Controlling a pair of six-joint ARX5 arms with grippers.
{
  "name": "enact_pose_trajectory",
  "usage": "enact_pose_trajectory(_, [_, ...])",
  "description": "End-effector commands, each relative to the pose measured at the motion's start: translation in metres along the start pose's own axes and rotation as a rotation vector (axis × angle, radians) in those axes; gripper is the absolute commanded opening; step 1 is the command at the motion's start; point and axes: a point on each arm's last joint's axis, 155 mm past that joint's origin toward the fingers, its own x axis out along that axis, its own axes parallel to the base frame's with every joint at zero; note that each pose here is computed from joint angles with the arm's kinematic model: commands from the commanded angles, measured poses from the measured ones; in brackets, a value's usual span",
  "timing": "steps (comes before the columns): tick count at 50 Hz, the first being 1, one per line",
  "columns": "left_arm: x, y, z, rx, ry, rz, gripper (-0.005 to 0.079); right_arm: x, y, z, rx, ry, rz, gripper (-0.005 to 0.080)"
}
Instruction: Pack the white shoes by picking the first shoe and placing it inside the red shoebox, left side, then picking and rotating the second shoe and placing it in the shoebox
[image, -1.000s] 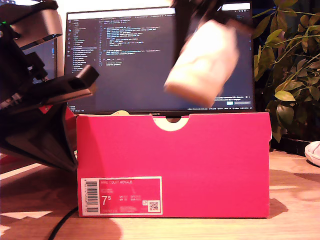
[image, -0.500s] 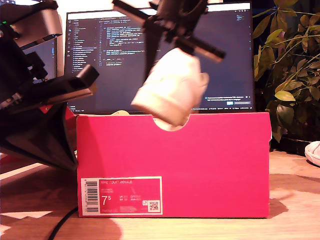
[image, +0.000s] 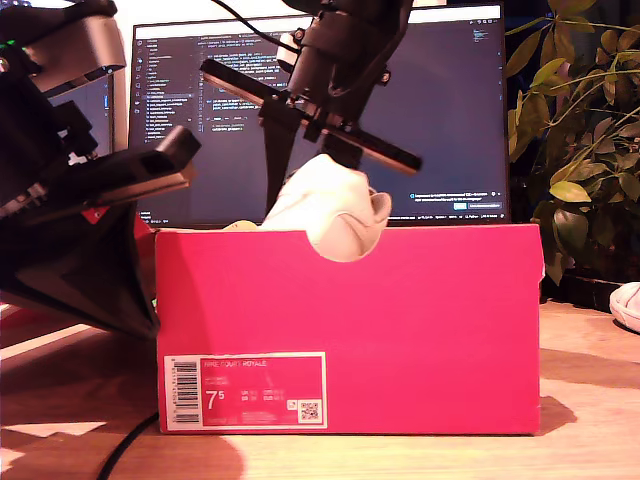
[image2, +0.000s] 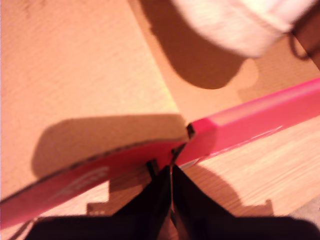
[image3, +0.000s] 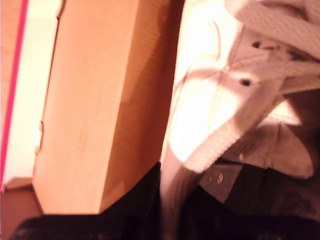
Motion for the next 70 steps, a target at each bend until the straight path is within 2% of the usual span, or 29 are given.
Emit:
enact_pose_trajectory(1, [0.002,0.001,0.000,0.006,-0.003,0.005,-0.0019,0.003,0.011,0.006,-0.007,-0.018,0.024,-0.0013])
enact_pose_trajectory(31, [0.002,-0.003,0.005,0.017,-0.024,-0.007,-0.0019,0.038,0.008,0.006,-0.002,-0.010,0.018,-0.0013])
enact_pose_trajectory(45, [0.002,-0.004,0.008,0.013,-0.036,-0.014,-0.0019,0.040,0.008,0.010,0.000,-0.025,0.019,-0.0011])
enact_pose_trajectory(56, [0.001,-0.004,0.009,0.013,-0.037,-0.015,-0.0019,0.040,0.007,0.008,-0.001,-0.018,0.015,0.0153])
enact_pose_trajectory(70, [0.002,-0.004,0.008,0.019,-0.036,-0.014,-0.0019,0.040,0.008,0.007,-0.001,-0.013,0.019,0.0164])
